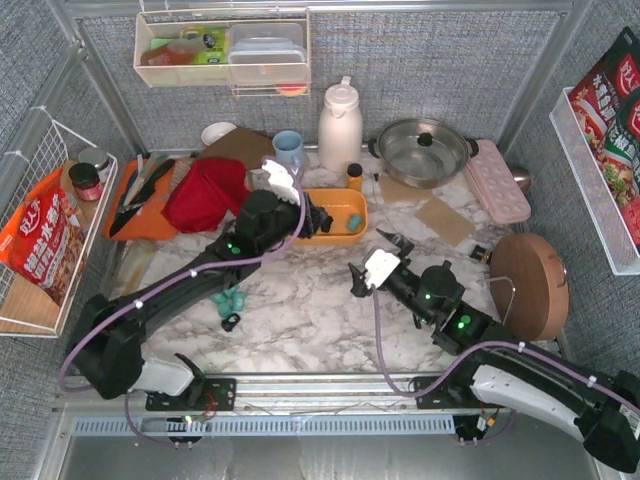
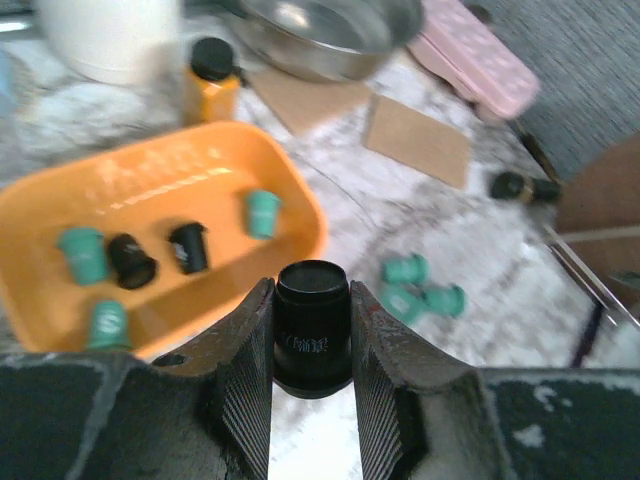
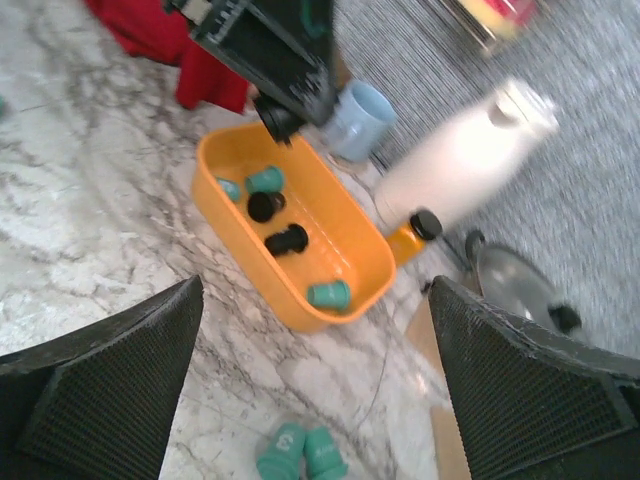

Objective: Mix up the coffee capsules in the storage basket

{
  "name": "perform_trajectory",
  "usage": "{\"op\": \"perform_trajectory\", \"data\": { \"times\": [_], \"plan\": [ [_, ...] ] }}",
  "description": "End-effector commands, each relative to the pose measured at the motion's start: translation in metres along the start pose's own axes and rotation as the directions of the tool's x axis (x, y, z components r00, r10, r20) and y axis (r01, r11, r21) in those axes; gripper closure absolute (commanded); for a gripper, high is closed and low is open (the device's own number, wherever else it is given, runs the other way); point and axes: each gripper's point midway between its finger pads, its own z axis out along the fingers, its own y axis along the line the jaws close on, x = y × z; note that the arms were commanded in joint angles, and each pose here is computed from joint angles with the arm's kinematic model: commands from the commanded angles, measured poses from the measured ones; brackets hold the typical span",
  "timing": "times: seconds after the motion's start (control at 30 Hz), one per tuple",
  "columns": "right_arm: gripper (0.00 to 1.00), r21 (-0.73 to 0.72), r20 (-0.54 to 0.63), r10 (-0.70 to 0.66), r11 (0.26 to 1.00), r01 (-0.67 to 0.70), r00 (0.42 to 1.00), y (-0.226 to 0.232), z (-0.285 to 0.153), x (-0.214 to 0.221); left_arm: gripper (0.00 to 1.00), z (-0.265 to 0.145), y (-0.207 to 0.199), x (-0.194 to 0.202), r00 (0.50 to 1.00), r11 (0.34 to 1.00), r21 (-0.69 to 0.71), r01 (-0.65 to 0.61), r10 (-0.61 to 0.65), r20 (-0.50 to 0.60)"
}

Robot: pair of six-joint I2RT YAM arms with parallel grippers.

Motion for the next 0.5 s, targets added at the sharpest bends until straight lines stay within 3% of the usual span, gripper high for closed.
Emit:
{"op": "perform_trajectory", "data": {
  "times": [0.0,0.2,0.27,0.4,0.47],
  "plan": [
    [0.01,0.238,-0.094,0.209,0.954,-0.182,0.973,-0.033,-0.017,0.02,0.87,0.016,0.049,-0.024,0.998,0.985,-0.17,-0.026,0.037,0.059],
    [0.01,0.421,-0.092,0.367,0.857,-0.297,0.926,-0.061,-0.037,0.037,0.87,0.049,0.078,-0.021,0.998,0.976,-0.218,0.009,0.003,0.055],
    [0.01,0.531,-0.076,0.463,0.769,-0.357,0.883,-0.077,-0.048,0.049,0.87,0.059,0.084,-0.017,0.999,0.973,-0.228,0.018,-0.007,0.047],
    [0.01,0.745,0.023,0.666,0.486,-0.457,0.746,-0.102,-0.077,0.086,0.88,0.082,0.098,-0.002,1.0,0.967,-0.253,0.028,-0.027,0.007],
    [0.01,0.771,0.027,0.711,0.433,-0.467,0.703,-0.104,-0.083,0.1,0.88,0.094,0.106,0.006,0.999,0.963,-0.268,0.024,-0.032,-0.024]
  ]
}}
